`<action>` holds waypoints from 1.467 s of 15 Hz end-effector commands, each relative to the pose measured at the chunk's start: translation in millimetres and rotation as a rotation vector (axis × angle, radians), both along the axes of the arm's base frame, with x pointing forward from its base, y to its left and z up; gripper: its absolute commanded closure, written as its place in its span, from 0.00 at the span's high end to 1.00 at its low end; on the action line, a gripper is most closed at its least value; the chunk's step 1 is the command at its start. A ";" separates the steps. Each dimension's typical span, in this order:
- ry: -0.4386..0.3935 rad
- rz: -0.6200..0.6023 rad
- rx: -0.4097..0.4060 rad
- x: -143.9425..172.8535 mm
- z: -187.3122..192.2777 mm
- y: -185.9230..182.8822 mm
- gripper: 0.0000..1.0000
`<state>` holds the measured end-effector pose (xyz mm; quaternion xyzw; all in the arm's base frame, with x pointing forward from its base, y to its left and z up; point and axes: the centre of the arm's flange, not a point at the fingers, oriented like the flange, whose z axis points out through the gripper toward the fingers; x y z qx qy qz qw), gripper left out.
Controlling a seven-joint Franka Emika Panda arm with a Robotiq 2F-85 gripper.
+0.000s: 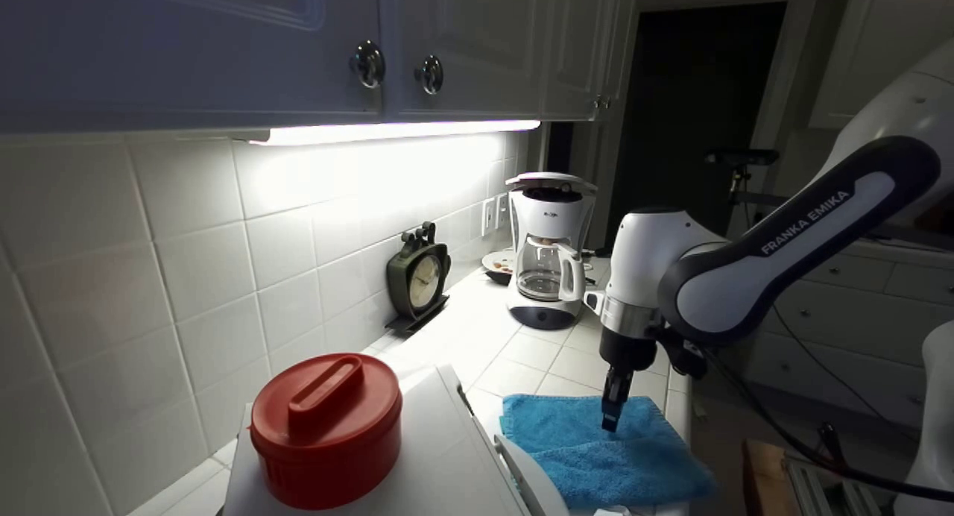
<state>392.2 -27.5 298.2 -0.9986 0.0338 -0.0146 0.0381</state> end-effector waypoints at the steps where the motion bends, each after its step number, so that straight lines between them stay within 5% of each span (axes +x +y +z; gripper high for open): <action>1: 0.008 -0.045 -0.019 4.3 -12.6 -1.7 0.03; 22: 0.010 -0.426 -0.107 -26.1 -7.2 -134.2 0.03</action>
